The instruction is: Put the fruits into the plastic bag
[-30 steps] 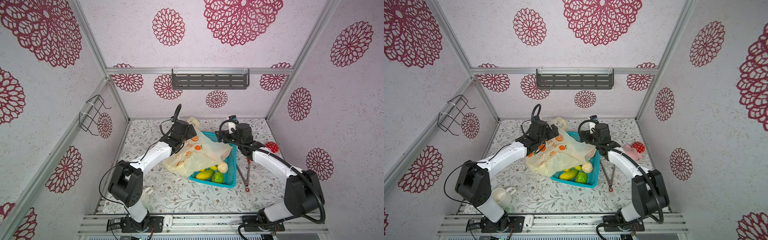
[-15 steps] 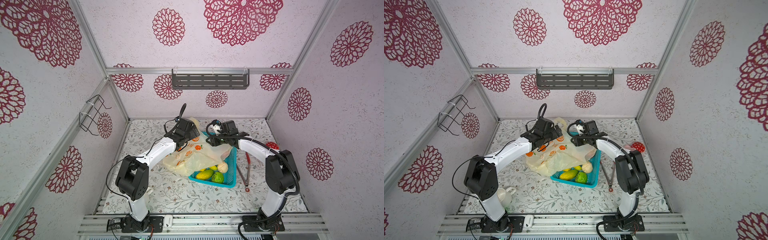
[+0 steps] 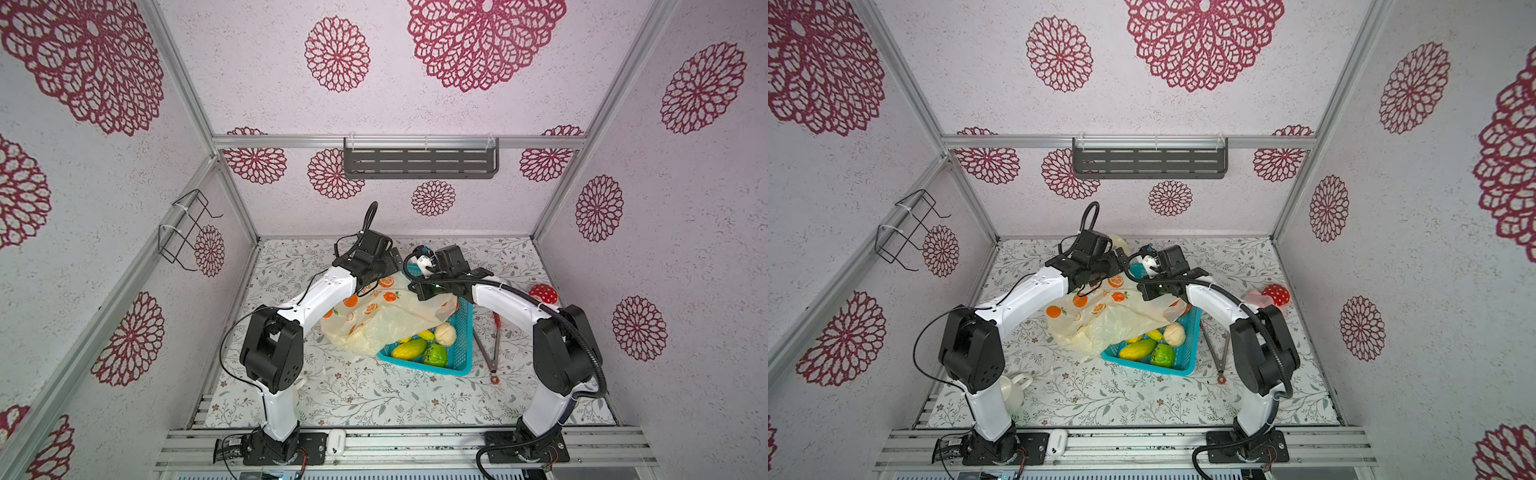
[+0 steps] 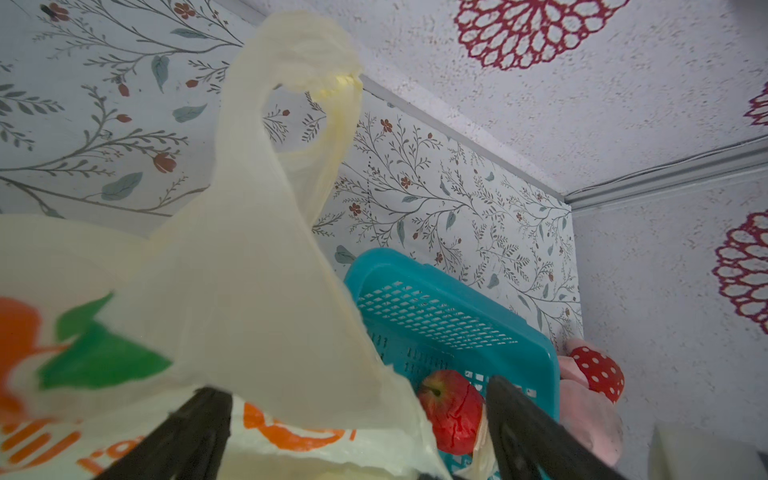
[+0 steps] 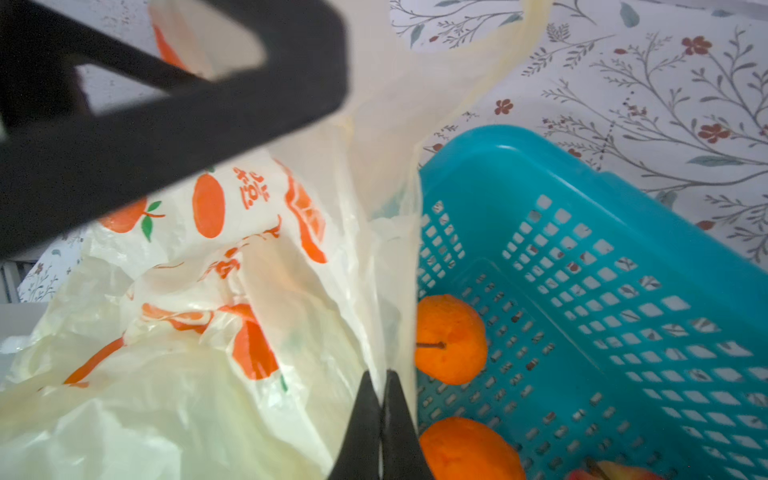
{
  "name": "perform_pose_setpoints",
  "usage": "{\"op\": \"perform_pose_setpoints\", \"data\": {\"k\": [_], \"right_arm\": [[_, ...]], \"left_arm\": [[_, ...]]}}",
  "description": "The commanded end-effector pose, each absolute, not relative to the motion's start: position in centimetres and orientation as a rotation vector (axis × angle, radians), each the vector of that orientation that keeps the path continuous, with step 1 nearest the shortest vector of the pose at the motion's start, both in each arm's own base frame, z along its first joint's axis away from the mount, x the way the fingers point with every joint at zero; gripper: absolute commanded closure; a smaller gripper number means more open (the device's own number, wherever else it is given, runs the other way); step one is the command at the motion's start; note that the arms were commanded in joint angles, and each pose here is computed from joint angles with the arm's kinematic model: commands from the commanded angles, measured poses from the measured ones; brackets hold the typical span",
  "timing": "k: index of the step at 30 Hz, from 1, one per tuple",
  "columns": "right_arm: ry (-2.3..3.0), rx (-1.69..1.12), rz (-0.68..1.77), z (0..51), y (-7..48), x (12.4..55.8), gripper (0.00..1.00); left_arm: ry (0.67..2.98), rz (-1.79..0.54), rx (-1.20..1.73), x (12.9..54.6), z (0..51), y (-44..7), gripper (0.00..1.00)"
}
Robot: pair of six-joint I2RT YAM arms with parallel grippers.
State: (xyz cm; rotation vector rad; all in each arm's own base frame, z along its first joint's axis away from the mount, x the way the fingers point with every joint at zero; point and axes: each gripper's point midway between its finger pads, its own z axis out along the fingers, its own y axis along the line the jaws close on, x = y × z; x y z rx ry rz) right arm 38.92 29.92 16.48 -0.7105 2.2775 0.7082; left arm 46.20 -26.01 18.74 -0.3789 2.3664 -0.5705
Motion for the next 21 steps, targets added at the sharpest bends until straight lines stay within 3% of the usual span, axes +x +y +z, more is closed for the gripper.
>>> {"op": "perform_pose_setpoints", "data": {"k": [1,5,9,12,15,17,18,21], "right_arm": [[2.115,-0.672,0.688,22.0,31.0,38.7,1.0],[2.026,-0.625,0.672,24.3,31.5,38.4,1.0],[1.971,-0.597,0.657,25.8,31.7,38.3,1.0],[1.961,-0.556,0.648,26.2,31.5,38.4,1.0],[1.939,-0.519,0.656,26.5,31.3,38.3,1.0],[1.926,-0.491,0.662,26.7,31.3,38.2,1.0],[1.926,-0.478,0.659,26.6,31.2,38.1,1.0],[1.917,-0.419,0.664,26.8,30.7,38.1,1.0]], "left_arm": [[2.422,-0.524,-0.338,45.6,18.8,-26.0,0.02],[2.467,-0.484,-0.336,45.0,19.0,-25.4,0.02],[2.486,-0.487,-0.331,44.6,19.3,-25.1,0.15],[2.49,-0.505,-0.33,44.3,19.8,-24.9,0.38],[2.476,-0.522,-0.319,44.5,20.2,-24.7,0.76],[2.465,-0.542,-0.325,44.8,20.4,-24.5,0.96],[2.458,-0.558,-0.331,45.1,20.5,-24.3,1.0],[2.408,-0.587,-0.324,45.8,21.7,-23.4,1.0]]}}
